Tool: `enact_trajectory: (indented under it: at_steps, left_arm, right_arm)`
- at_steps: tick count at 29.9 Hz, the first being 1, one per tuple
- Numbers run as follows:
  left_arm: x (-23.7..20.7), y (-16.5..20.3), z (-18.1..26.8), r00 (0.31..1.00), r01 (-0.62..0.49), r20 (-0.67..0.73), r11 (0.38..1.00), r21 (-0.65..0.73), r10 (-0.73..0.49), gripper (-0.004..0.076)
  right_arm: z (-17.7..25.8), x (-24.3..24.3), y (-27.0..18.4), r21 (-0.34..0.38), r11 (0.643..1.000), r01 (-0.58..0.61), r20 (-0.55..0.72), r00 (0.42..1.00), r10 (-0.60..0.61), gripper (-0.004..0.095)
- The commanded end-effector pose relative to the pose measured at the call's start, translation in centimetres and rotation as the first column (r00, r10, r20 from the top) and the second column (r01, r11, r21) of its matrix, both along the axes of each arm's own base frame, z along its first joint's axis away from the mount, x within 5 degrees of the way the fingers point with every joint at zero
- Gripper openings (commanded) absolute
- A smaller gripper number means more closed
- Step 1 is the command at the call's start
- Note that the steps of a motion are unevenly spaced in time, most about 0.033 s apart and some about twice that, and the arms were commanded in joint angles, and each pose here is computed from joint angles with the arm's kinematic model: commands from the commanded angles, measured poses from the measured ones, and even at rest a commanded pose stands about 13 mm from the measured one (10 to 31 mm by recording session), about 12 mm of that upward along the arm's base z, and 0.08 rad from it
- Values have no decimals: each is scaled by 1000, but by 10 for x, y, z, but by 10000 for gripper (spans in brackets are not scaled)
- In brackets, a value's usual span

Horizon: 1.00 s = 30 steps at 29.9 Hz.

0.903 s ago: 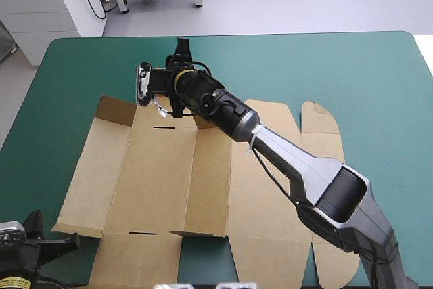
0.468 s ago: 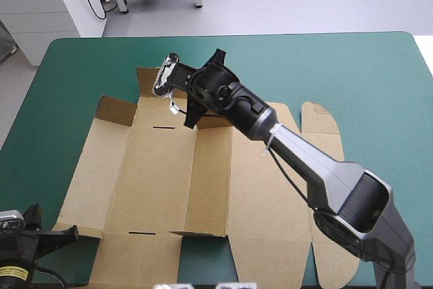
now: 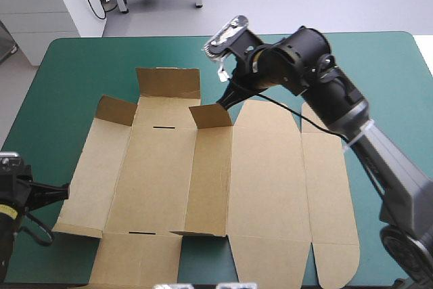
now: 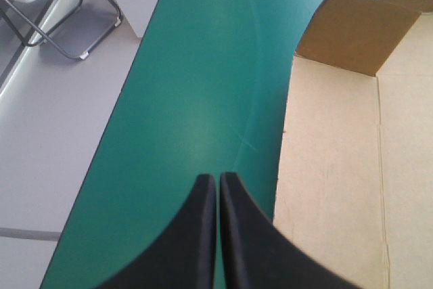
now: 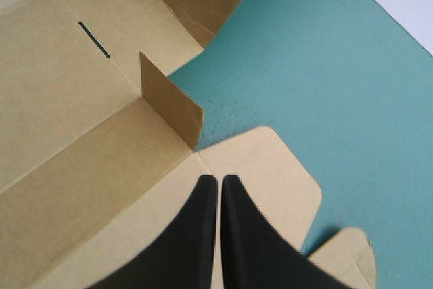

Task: Fold the box

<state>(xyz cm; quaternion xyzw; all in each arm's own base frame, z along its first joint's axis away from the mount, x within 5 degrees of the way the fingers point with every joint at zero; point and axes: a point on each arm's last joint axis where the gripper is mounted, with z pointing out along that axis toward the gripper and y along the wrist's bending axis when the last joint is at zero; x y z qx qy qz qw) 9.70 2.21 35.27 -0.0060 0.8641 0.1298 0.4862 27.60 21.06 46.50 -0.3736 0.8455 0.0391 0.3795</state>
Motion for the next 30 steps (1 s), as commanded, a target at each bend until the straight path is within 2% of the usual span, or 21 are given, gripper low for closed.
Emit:
enact_trajectory:
  at_steps: [1,5,9,14,17,22,26,30]
  left_arm:
    - [27,1,15,1000,20,7,1000,14,-20,18]
    - [46,1,13,991,27,-131,1000,-6,-27,18]
    - [63,-1,5,948,59,-312,998,-37,-68,18]
    - [86,0,4,895,98,-431,993,-60,-114,18]
    - [101,4,1,871,103,-462,981,-162,-168,19]
    - [115,19,-8,858,101,-437,923,-372,-270,19]
    - [126,32,-22,828,58,-485,904,-423,-280,19]
    - [145,39,-35,754,46,-561,880,-473,-341,19]
  right_arm:
    - [17,-18,-39,44,997,59,39,997,-61,0]
    - [-1,-30,-67,41,993,115,30,993,-116,-2]
    - [-22,-48,-92,98,981,170,48,983,-176,-2]
    - [-47,-81,-121,167,958,235,17,970,-241,-2]
    - [-61,-100,-137,193,942,273,8,960,-280,-3]
    - [-82,-134,-160,220,915,338,3,938,-348,-21]
    - [-96,-156,-170,242,898,367,-12,927,-376,-21]
    - [-106,-175,-176,285,871,399,-35,913,-407,-21]
